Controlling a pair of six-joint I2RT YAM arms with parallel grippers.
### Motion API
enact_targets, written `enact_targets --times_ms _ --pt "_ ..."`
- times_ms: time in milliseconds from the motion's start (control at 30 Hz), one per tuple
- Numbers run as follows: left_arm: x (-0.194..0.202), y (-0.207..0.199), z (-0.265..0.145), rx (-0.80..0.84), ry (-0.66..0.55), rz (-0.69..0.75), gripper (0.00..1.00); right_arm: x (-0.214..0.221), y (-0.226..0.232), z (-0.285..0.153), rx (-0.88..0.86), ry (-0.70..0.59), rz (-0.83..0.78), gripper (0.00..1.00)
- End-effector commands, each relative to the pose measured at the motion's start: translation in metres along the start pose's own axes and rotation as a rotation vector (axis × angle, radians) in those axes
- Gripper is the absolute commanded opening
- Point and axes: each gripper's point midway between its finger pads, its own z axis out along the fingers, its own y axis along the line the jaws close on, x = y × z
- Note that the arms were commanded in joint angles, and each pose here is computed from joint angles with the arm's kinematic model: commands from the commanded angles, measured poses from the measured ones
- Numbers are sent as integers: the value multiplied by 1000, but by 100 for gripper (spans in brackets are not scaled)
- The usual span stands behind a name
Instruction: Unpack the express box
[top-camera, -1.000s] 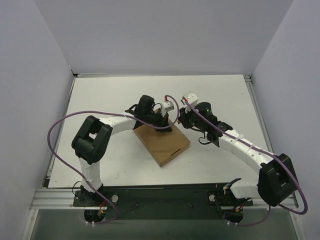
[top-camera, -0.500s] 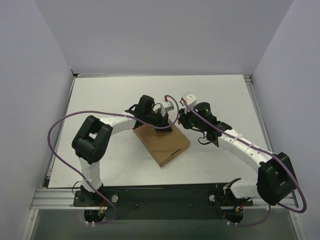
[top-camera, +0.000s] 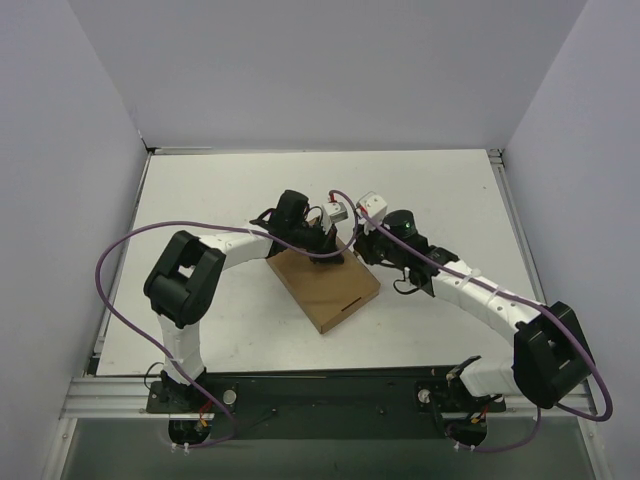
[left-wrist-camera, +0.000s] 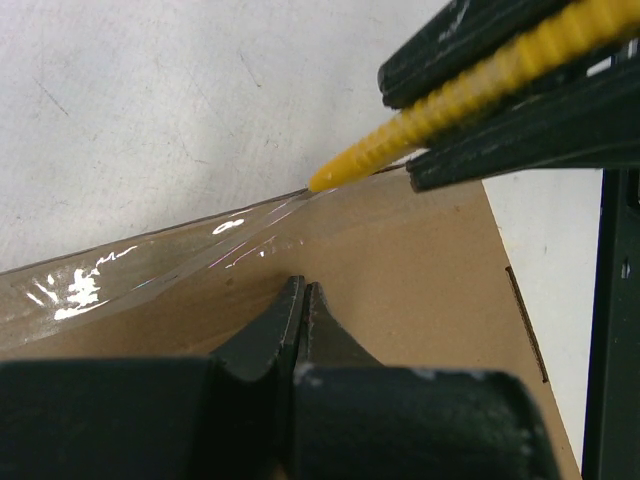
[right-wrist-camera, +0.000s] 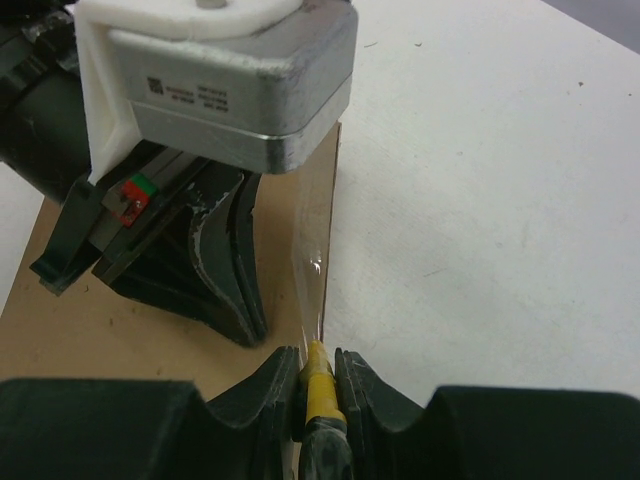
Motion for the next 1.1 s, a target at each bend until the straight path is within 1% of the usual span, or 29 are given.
enact_targets --times_ms 0,167,400,633,867,1067 --pt "23 6 3 -13 66 -51 0 1 2 0 21 -7 -8 0" --pt "25 6 3 -12 73 -50 0 0 3 -1 47 -26 -56 0" --pt "28 5 4 -5 77 -57 0 -11 -8 -6 101 -61 -66 0" --pt "26 5 4 -4 74 -52 0 -15 -8 -6 110 -80 -66 0" --pt "28 5 3 -3 79 -53 0 -33 -9 -10 115 -127 -64 0" --pt "30 5 5 2 82 -55 0 -29 -6 -11 99 -107 -52 0"
